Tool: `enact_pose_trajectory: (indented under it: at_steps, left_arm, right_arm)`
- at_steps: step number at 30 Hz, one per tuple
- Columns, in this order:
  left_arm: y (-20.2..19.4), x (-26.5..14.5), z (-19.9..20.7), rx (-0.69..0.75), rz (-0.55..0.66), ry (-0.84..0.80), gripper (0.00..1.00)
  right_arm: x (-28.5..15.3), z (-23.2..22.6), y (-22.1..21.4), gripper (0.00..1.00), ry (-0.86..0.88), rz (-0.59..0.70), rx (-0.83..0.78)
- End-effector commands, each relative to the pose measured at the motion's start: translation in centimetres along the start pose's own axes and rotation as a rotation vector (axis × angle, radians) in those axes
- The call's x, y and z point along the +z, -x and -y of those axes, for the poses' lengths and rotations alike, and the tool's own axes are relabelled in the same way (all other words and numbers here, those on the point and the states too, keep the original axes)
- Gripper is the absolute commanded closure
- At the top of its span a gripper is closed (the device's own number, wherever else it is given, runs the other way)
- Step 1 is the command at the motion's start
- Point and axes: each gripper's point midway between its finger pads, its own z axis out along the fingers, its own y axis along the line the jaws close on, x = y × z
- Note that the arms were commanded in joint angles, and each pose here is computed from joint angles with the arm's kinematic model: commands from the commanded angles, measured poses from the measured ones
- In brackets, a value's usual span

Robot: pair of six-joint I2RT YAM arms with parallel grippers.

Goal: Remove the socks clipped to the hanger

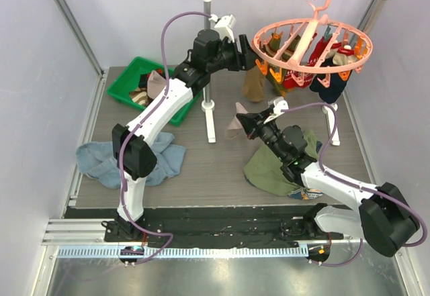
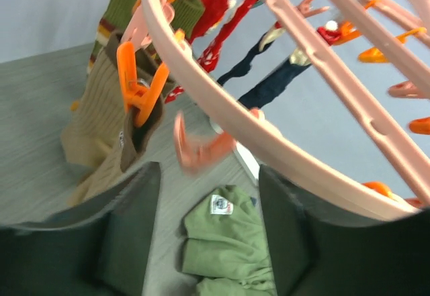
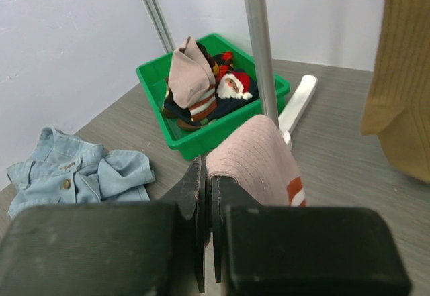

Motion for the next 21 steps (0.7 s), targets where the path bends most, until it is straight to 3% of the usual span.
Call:
enact_pose_trajectory:
  at_steps: [1,7,9,14,21]
  left_arm:
    - [1.8,-1.6,0.4,0.005,0.042,0.016,0.28]
    - [0.2,-5.0,-1.9,0.048,-0.025,0.115,0.14]
    - [0.6,-6.8,-1.8,0.073,-0.027,0.124,0.12]
    - [-3.4,-11.0,-3.7,0.127,-0.158,0.180,0.09]
    - [-10.5,-16.5,-0.4,0.130,-0.364,-0.058,0.08]
  right_arm:
    - [-0.8,0.6,1.1,0.99,-0.058,0.002,0.005]
    - [-2.1,0.3,0.6,0.99,-0.067,-0.072,0.046]
    - [-2.5,-0.2,1.0,0.99,-0.054,-0.086,0.057]
    - [-3.5,-2.2,2.5,0.99,0.017,-0.083,0.149]
    - [-4.3,-4.2,5.6,0.99,0.095,0.016,0.250]
